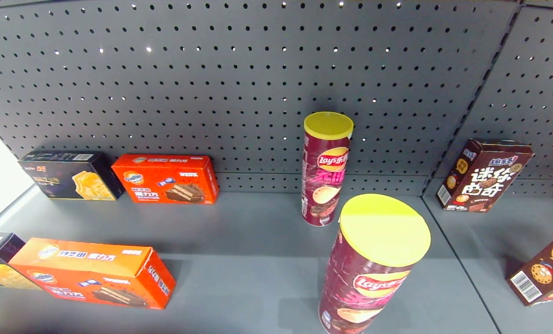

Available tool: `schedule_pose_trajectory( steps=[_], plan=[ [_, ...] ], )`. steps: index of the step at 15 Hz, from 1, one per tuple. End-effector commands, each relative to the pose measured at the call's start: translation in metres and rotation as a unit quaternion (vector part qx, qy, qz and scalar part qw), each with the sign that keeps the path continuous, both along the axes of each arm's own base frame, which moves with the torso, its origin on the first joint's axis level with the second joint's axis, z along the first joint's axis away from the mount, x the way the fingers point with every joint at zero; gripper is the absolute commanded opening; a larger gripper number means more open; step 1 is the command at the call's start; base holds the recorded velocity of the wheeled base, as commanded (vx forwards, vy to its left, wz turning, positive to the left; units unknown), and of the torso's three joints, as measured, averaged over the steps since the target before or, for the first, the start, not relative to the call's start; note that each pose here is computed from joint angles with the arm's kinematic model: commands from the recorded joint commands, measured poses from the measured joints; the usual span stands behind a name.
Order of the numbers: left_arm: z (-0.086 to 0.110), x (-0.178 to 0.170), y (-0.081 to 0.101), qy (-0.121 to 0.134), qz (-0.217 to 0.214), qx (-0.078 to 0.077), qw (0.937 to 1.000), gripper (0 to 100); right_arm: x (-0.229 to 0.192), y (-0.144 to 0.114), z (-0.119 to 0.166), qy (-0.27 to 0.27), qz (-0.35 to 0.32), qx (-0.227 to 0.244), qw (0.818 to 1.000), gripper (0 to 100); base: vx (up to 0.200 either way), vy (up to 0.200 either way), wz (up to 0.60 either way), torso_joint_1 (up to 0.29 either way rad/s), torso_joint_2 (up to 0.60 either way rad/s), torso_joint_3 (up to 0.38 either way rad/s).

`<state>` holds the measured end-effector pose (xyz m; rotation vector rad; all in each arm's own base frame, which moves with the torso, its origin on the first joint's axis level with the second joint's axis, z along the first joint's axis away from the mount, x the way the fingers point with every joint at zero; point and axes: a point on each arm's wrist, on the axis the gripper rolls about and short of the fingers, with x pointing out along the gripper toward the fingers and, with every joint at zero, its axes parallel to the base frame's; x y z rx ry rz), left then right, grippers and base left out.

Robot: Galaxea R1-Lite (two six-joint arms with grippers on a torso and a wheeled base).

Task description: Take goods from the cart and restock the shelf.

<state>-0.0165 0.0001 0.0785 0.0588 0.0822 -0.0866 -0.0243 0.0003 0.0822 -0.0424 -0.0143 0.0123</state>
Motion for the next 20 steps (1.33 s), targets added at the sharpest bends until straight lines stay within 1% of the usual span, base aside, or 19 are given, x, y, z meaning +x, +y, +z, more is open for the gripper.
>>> schedule_pose_trajectory(
  steps=[1, 4, 5, 11, 12, 14, 16, 17, 18, 19, 20],
  plan=[
    [-0.002, 0.0, -0.001, 0.002, -0.021, -0.008, 0.9997, 100, 0.0, 0.0, 0.0, 0.001, 0.001, 0.0, 1.0, 100, 0.0, 0.0, 0.0, 0.0, 0.0, 0.0],
    [-0.002, 0.0, -0.001, 0.002, -0.016, -0.003, 0.9999, 100, 0.0, 0.0, 0.0, -0.001, -0.001, 0.0, 1.0, 100, 0.0, 0.0, 0.0, 0.0, 0.0, 0.0],
    [-0.002, 0.0, -0.001, 0.002, -0.016, -0.009, 0.9998, 100, 0.0, 0.0, 0.0, -0.001, -0.002, 0.0, 1.0, 100, 0.0, 0.0, 0.0, 0.0, 0.0, 0.0],
    [-0.002, 0.0, -0.001, 0.002, -0.015, -0.01, 0.9998, 100, 0.0, 0.0, 0.0, -0.001, -0.007, 0.008, 1.0, 100, 0.0, 0.0, 0.0, 0.0, 0.0, 0.0],
    [-0.002, -0.002, -0.002, -0.013, 0.023, -0.01, 0.9996, 100, 0.0, 0.0, 0.0, 0.001, -0.004, 0.007, 1.0, 100, 0.0, 0.0, 0.0, 0.0, 0.0, 0.0],
    [-0.003, -0.005, -0.002, -0.029, 0.017, -0.012, 0.9993, 100, 0.0, 0.0, 0.0, 0.0, -0.005, 0.008, 1.0, 100, 0.0, 0.0, 0.0, 0.0, 0.0, 0.0],
    [-0.003, -0.005, -0.001, -0.034, 0.019, -0.016, 0.9991, 100, 0.0, 0.0, 0.0, -0.001, -0.003, 0.008, 1.0, 100, 0.0, 0.0, 0.0, 0.0, 0.0, 0.0],
    [-0.003, -0.005, -0.001, -0.035, 0.019, -0.017, 0.9991, 100, -0.001, 0.0, 0.004, -0.012, -0.008, 0.006, 1.0, 100, 0.0, 0.0, 0.0, 0.0, 0.0, 0.0],
    [-0.003, -0.005, -0.001, -0.035, 0.019, -0.017, 0.9991, 100, -0.006, 0.0, 0.033, -0.044, -0.013, 0.009, 0.999, 100, 0.0, 0.0, 0.0, 0.0, 0.0, 0.0],
    [-0.003, -0.005, -0.001, -0.035, 0.019, -0.017, 0.9991, 100, -0.003, 0.0, 0.061, -0.038, -0.005, 0.015, 0.999, 100, 0.0, 0.0, 0.0, 0.0, 0.0, 0.0],
    [-0.003, -0.005, -0.001, -0.035, 0.019, -0.017, 0.9991, 100, -0.005, 0.0, 0.078, -0.052, 0.002, 0.015, 0.999, 100, 0.0, 0.0, 0.0, 0.0, 0.0, 0.0]
  ],
)
